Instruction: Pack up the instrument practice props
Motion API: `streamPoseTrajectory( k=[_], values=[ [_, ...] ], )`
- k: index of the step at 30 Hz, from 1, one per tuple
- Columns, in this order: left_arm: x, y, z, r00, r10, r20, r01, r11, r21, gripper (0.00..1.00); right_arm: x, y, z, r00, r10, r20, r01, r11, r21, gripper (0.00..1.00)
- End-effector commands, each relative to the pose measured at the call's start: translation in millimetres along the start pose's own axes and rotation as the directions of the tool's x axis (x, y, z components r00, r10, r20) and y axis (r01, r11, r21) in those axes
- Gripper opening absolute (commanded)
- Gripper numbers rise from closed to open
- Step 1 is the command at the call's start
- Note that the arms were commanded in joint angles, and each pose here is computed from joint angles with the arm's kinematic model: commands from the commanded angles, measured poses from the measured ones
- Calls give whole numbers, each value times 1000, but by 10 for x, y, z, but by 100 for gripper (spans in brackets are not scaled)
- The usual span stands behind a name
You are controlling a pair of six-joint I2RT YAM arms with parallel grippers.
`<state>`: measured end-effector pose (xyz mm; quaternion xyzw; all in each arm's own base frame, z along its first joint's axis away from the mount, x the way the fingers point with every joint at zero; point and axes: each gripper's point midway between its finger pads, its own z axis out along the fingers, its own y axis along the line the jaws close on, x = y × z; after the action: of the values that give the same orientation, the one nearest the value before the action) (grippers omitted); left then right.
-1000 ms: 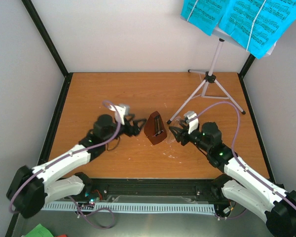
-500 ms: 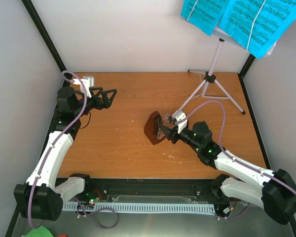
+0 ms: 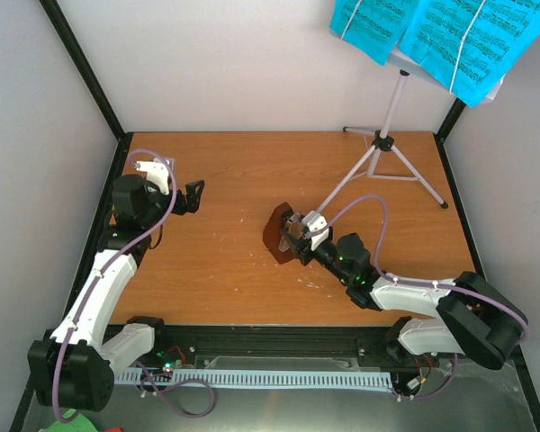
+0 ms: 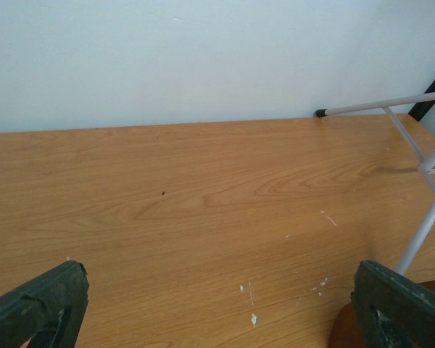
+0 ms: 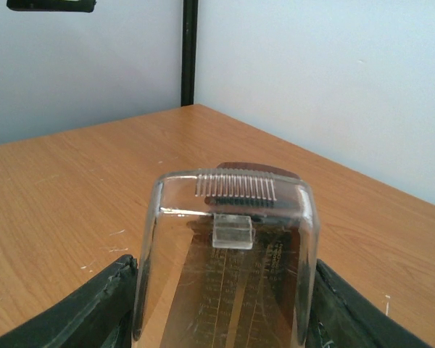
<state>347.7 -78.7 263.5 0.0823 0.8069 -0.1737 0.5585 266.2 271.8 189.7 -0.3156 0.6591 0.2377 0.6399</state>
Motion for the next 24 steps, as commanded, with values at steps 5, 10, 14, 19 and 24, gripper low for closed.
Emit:
streamPoseTrajectory(
  k=[5, 10, 14, 19, 24],
  values=[
    [-128, 29, -24, 998, 57, 39, -57, 998, -22, 99, -32, -58, 26, 999, -15, 51, 11, 997, 75, 45],
    [-118, 25, -20, 998, 60, 37, -59, 998, -18, 100, 38, -66, 48, 999, -9, 39, 5, 996, 87, 45],
    [-126, 19, -22, 997, 61, 39, -60, 998, -16, 99, 81, -61, 59, 999, 3, 32, -6, 996, 88, 45],
    [-117, 19, -20, 997, 60, 37, -60, 998, -15, 100, 122, -53, 73, 1000, 7, 27, -10, 995, 95, 45],
    [-111, 17, -18, 998, 61, 36, -60, 998, -14, 99, 128, -58, 77, 1000, 8, 28, -11, 994, 108, 45]
  ],
)
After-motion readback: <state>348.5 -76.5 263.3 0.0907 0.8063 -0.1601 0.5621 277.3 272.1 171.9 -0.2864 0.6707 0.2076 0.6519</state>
